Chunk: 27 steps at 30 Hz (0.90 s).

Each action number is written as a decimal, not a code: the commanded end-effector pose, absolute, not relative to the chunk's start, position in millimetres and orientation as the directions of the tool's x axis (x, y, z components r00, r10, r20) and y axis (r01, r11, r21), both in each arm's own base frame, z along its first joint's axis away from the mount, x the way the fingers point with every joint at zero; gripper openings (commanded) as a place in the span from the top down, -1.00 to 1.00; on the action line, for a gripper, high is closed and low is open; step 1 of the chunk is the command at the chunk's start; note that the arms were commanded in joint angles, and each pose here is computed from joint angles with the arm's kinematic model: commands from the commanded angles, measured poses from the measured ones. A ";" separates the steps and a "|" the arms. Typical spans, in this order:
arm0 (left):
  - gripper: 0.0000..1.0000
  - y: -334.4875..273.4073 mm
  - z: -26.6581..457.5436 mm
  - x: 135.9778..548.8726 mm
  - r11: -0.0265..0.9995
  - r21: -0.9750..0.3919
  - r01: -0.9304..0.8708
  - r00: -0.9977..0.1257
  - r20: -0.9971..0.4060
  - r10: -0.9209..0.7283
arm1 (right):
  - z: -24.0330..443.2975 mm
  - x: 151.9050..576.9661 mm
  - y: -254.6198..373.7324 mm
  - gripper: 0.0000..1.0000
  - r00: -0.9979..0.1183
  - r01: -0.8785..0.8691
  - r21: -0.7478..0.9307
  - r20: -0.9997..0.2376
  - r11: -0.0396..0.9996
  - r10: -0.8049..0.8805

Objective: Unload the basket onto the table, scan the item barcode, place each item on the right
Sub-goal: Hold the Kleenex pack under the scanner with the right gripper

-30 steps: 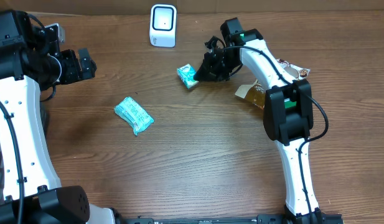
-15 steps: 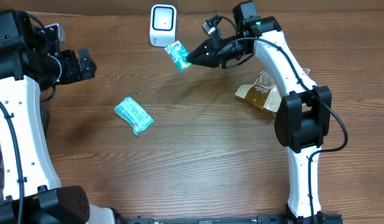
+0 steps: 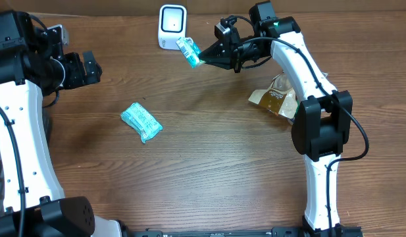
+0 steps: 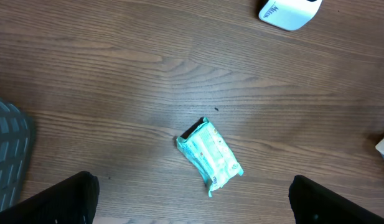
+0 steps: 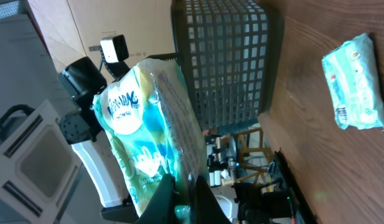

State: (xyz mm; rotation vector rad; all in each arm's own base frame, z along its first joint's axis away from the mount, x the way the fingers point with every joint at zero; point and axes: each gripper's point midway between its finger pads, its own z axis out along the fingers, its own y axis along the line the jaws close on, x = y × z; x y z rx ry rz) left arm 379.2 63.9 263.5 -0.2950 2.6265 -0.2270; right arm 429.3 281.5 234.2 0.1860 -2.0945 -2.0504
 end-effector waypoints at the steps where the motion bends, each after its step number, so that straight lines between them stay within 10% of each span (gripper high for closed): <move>1: -0.99 66.0 269.8 382.0 0.960 -0.216 -0.180 -0.847 -0.462 -0.263 | 253.9 424.6 282.4 0.92 -0.970 0.029 1.000 0.028 0.000 -0.243; 13: -1.00 66.0 269.8 382.0 0.960 -0.216 -0.180 -0.847 -0.462 -0.263 | 168.7 463.0 292.9 0.92 -0.998 -0.055 0.774 -0.067 0.631 -0.006; 19: -0.99 66.0 269.8 382.0 0.960 -0.216 -0.180 -0.847 -0.462 -0.263 | 220.8 503.4 291.9 0.92 -0.935 -0.165 0.644 -0.344 0.747 0.090; 27: -0.99 66.0 269.8 382.0 0.960 -0.216 -0.180 -0.847 -0.462 -0.263 | 254.0 575.5 285.2 0.92 -0.578 -0.163 0.145 -0.816 0.976 0.025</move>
